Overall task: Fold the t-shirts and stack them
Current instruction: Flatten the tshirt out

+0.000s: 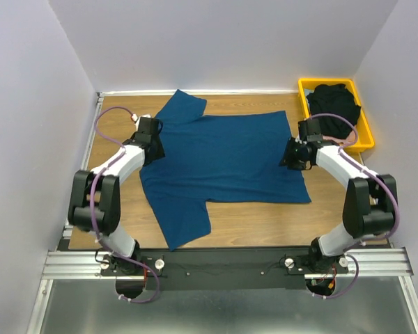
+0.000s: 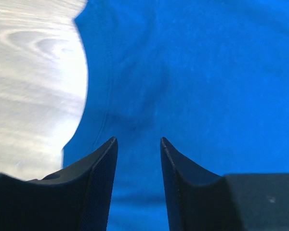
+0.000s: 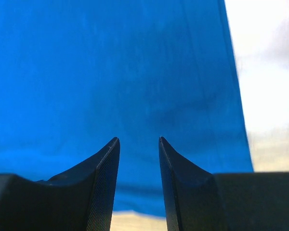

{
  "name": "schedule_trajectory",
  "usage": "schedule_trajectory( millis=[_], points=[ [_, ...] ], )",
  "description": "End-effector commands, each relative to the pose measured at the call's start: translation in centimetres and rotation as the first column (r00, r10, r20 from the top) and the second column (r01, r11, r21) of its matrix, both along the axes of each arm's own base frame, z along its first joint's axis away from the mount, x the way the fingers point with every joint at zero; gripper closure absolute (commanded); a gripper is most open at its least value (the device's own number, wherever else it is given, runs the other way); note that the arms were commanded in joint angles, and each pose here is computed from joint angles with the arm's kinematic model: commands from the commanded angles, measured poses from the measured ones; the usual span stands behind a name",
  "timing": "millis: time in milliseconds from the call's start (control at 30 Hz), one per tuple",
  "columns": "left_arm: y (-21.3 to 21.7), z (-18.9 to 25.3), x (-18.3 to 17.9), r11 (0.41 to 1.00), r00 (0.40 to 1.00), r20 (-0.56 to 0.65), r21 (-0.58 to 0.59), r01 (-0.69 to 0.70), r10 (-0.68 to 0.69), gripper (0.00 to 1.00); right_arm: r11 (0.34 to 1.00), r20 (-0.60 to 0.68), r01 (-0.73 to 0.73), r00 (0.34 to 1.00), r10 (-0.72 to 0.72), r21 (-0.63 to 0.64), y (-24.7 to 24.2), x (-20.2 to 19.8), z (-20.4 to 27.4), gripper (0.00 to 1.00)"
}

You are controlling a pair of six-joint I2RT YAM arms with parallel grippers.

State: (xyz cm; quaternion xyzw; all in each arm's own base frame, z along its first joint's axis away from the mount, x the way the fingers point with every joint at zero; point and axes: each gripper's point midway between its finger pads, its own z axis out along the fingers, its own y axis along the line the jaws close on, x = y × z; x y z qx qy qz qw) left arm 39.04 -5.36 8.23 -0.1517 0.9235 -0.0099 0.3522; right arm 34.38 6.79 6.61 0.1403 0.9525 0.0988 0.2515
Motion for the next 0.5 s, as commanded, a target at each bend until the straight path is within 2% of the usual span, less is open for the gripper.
schedule_trajectory(
  millis=[0, 200, 467],
  points=[
    [0.1, -2.0, 2.0, 0.999, 1.0, -0.016, 0.04, 0.026, -0.025, 0.54, 0.999, 0.046, 0.005, 0.999, -0.003, -0.052, -0.4, 3.5, -0.5, 0.55],
    [0.4, -5.1, 3.5, 0.997, 0.997, -0.078, 0.077, 0.027, -0.021, 0.58, 0.995, 0.03, 0.005, 1.0, -0.002, -0.103, -1.0, 5.8, -2.3, 0.55],
    [1.1, -7.1, 5.8, 0.996, 0.993, -0.115, 0.087, -0.007, 0.017, 0.59, 0.991, -0.014, 0.014, 1.0, -0.016, -0.134, -1.3, 7.7, -5.3, 0.55]
  ],
)
